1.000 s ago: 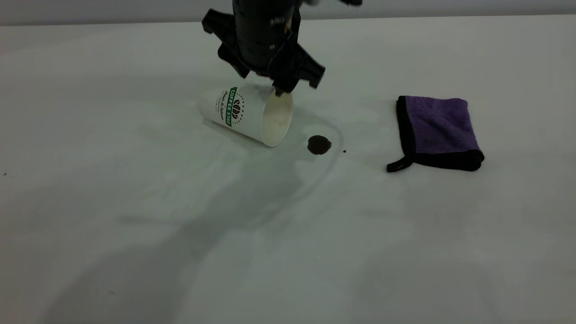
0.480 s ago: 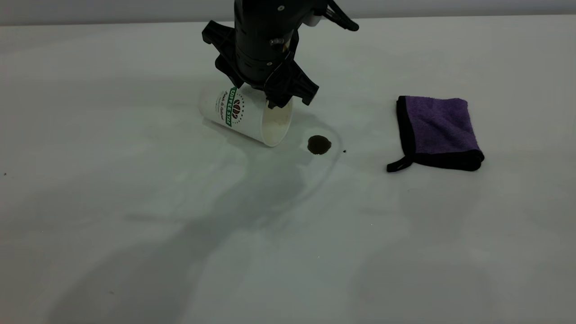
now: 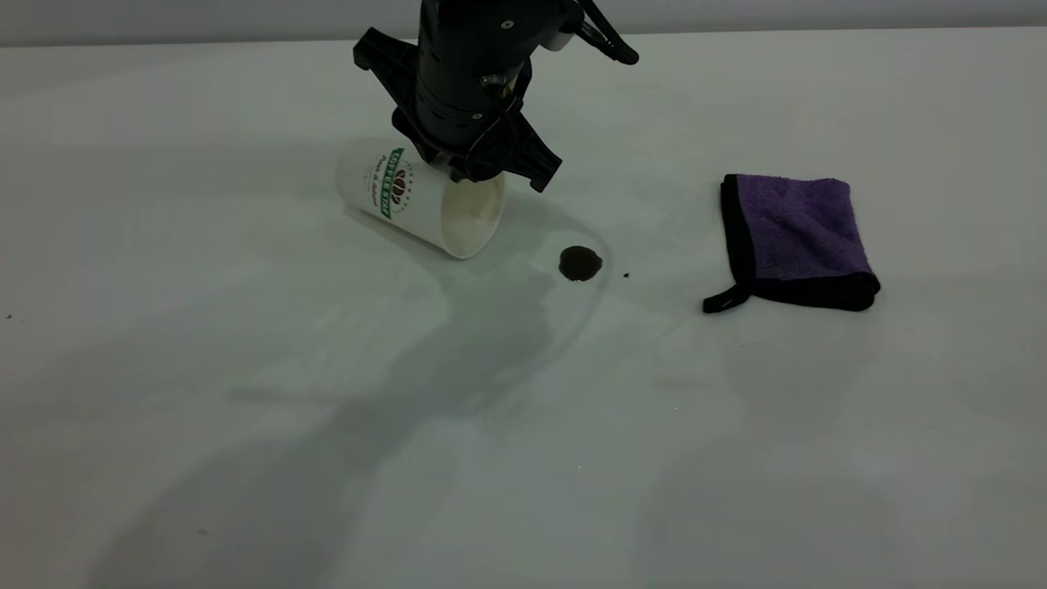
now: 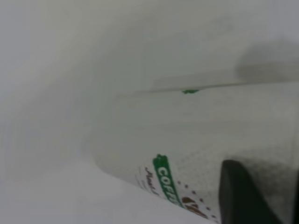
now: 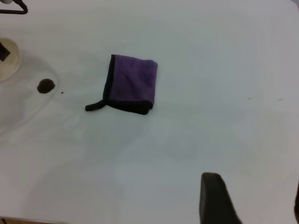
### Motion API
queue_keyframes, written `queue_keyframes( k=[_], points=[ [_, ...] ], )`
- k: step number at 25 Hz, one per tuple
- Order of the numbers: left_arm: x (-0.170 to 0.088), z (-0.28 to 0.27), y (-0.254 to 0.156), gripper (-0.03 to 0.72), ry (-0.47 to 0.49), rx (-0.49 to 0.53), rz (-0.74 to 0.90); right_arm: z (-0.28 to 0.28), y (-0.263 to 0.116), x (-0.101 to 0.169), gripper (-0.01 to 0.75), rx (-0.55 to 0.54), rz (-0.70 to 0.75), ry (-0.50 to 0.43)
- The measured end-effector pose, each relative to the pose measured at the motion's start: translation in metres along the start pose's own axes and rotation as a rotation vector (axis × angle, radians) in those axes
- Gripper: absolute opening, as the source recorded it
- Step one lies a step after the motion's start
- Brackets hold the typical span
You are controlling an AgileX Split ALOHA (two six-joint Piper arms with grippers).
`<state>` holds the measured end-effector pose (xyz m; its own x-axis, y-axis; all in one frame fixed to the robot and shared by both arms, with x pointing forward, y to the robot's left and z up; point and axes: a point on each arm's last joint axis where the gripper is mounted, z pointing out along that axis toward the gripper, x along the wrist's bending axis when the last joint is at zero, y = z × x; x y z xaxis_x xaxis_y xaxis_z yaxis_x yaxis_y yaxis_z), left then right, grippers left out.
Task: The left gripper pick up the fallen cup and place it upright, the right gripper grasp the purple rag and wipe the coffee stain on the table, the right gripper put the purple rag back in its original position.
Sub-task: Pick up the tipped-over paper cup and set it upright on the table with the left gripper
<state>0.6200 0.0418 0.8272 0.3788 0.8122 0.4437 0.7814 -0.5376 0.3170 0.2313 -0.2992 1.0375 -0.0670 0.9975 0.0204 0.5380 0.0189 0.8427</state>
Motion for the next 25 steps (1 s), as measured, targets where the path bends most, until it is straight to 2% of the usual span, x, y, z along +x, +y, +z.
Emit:
queue_keyframes(
  k=[2, 3, 7, 11, 16, 19, 22, 25],
  points=[
    [0.001, -0.001, -0.001, 0.104, 0.022, 0.015, 0.009, 0.0, 0.0, 0.0, 0.438, 0.0, -0.002, -0.005],
    [0.003, -0.002, -0.001, 0.077, 0.036, 0.022, 0.015, 0.0, 0.0, 0.0, 0.438, 0.0, 0.0, 0.0],
    [0.014, -0.014, 0.007, 0.032, 0.099, 0.041, 0.037, 0.0, 0.0, 0.0, 0.438, 0.0, 0.0, 0.0],
    [0.03, -0.042, 0.024, 0.02, 0.079, 0.049, 0.086, 0.0, 0.0, 0.0, 0.438, 0.0, -0.002, -0.005],
    [0.066, -0.059, 0.039, 0.021, -0.102, 0.14, 0.098, 0.0, 0.0, 0.0, 0.438, 0.0, -0.002, -0.005],
    [0.088, -0.048, 0.036, 0.021, -0.279, 0.184, 0.065, 0.0, 0.0, 0.0, 0.438, 0.0, 0.0, 0.0],
    [0.112, -0.036, 0.031, 0.021, -0.417, 0.194, 0.029, 0.0, 0.0, 0.0, 0.438, 0.0, 0.0, 0.0],
    [0.135, -0.024, 0.026, 0.021, -0.515, 0.181, -0.015, 0.0, 0.0, 0.0, 0.438, 0.0, -0.002, -0.005]
  ],
)
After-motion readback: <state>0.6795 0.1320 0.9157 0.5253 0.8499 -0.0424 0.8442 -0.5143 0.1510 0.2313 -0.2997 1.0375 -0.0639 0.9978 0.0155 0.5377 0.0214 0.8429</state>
